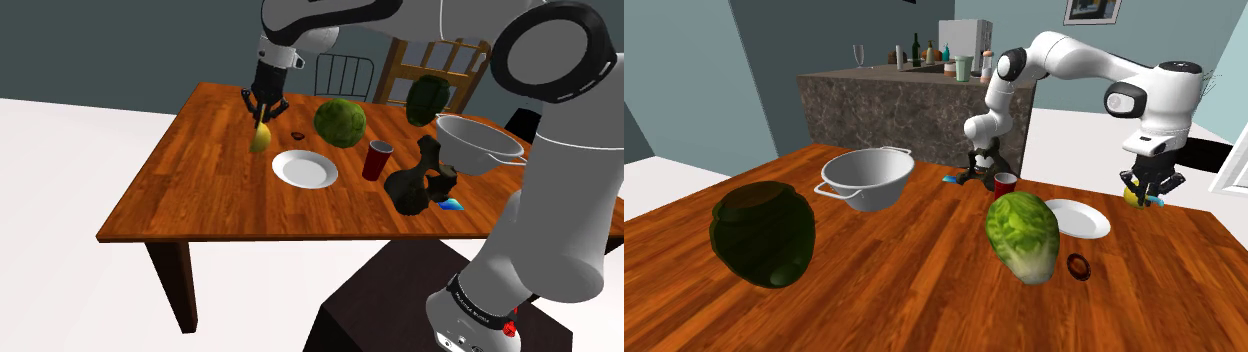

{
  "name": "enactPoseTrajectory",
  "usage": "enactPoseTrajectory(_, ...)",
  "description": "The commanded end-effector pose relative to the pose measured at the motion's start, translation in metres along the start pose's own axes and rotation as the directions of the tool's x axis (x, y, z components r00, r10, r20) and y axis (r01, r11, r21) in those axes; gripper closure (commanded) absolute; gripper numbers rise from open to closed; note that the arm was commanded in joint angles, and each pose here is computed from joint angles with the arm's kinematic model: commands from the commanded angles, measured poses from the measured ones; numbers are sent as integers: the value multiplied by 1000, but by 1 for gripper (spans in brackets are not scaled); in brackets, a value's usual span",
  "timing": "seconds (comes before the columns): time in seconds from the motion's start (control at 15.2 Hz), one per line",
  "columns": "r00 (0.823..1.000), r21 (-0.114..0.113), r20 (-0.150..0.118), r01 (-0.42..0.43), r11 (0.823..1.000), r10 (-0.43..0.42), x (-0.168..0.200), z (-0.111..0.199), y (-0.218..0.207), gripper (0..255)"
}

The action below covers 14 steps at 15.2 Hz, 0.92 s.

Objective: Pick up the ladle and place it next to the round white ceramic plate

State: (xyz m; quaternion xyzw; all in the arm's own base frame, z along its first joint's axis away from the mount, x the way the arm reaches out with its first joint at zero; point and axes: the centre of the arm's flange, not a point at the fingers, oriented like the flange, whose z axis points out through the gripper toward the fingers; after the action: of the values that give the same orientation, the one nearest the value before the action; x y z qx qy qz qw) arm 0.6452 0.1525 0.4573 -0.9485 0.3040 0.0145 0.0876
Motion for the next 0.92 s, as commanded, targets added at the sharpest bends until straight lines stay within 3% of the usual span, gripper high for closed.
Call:
enactPoseTrajectory(0.0,1000,0,0,-1,1000,1,-7,4,-25,255)
enactPoseTrajectory(0.46,1000,0,0,-1,1000,1,-37,19,-111,255)
enactPoseTrajectory(0.86,1000,0,0,-1,1000,1,-37,47,-113,255)
